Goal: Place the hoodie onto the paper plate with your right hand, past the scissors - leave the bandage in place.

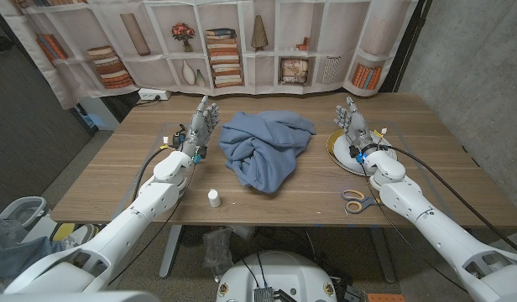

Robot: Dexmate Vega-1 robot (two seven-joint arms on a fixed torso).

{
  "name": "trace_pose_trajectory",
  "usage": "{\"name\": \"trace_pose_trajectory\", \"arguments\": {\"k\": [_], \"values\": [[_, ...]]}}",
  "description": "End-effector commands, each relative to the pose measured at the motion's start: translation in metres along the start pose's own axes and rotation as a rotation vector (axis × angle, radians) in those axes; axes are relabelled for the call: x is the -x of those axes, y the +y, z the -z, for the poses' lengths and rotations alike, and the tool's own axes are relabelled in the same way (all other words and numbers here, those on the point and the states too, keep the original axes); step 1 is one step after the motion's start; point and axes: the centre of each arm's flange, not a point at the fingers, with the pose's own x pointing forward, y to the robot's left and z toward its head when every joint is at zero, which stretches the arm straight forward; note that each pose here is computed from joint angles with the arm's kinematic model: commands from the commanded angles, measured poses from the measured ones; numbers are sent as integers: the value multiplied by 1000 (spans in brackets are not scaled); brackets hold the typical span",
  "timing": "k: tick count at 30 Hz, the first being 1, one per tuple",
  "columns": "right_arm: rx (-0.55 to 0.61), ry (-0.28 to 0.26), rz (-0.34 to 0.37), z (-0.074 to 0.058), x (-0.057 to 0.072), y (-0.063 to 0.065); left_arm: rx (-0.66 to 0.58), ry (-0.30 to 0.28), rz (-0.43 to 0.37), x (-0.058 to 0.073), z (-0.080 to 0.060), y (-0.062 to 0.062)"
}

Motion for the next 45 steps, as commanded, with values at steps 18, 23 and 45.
{"name": "trace_pose_trajectory", "arguments": {"k": [18, 23, 45], "values": [[-9, -61, -55, -12, 4, 7, -21, 28, 22, 0, -9, -7], [3, -87, -85, -19, 3, 14, -28, 29, 19, 3, -14, -8], [53, -141, -153, -35, 9, 25, -82, -10, 8, 11, -36, -2]]}}
